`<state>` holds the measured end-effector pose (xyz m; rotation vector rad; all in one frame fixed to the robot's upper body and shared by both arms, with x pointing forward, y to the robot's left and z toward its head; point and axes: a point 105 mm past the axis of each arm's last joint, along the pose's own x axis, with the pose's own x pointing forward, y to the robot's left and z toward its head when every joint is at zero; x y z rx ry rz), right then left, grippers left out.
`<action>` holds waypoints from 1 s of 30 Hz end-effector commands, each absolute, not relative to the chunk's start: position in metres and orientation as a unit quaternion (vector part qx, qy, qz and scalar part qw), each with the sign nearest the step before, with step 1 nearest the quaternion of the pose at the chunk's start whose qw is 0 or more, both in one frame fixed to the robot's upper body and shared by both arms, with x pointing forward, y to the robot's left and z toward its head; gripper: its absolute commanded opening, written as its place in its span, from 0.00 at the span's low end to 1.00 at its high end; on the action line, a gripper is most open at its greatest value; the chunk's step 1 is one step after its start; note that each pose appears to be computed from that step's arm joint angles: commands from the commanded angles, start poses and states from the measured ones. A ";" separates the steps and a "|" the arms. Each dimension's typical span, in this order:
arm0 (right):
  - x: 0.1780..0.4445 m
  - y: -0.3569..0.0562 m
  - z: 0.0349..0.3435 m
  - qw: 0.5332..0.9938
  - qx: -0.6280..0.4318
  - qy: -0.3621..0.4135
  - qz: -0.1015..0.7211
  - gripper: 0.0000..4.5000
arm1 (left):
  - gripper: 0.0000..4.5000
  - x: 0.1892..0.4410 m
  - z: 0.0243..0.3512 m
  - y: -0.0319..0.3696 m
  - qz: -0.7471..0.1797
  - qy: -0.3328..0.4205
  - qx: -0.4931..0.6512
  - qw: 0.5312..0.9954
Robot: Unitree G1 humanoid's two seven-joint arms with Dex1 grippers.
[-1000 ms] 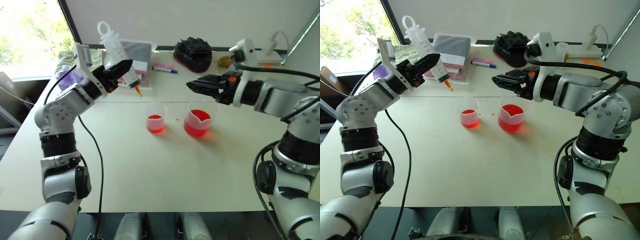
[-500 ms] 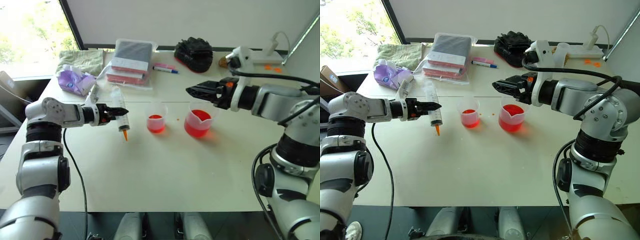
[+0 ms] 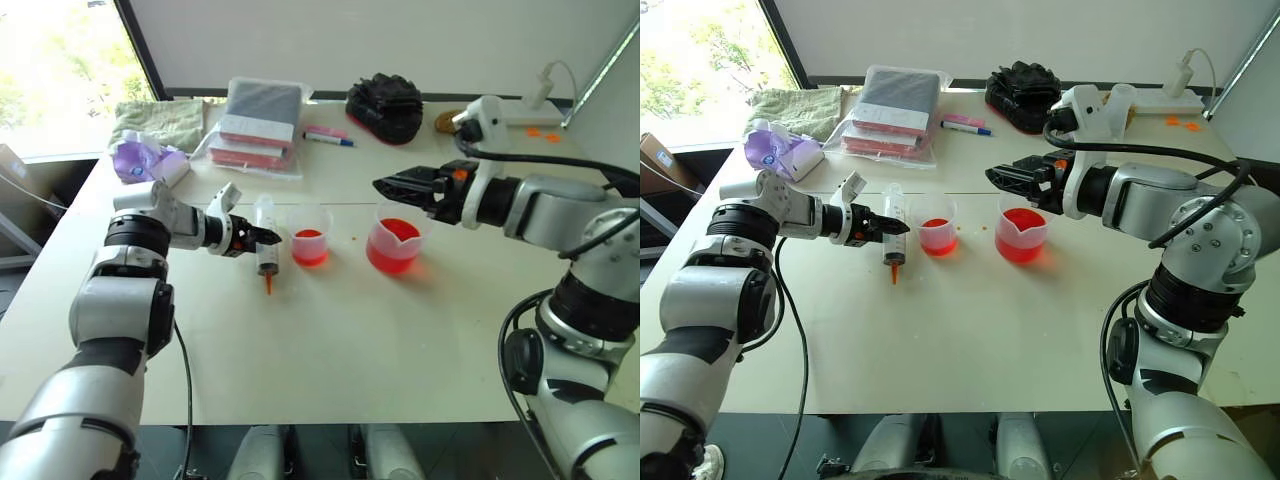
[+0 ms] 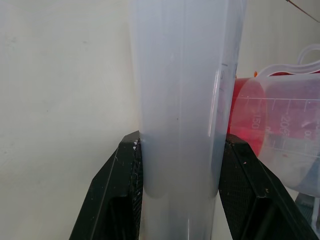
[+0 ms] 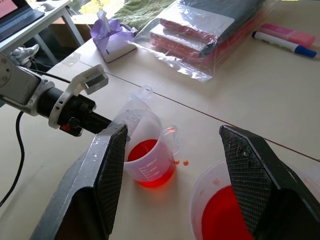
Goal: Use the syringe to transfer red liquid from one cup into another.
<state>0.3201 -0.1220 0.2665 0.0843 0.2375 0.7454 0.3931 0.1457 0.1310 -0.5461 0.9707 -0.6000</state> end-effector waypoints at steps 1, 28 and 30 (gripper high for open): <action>0.315 -0.123 0.276 0.927 0.037 0.091 0.362 0.67 | 0.35 0.397 0.138 0.152 -0.276 0.446 -0.242 0.816; 0.300 -0.148 0.257 0.912 -0.029 0.127 0.389 0.70 | 1.00 0.381 0.196 0.194 -0.314 0.248 -0.140 0.906; 0.292 -0.158 0.252 0.905 -0.054 0.133 0.400 0.70 | 1.00 0.366 0.206 0.194 -0.336 0.208 -0.095 0.914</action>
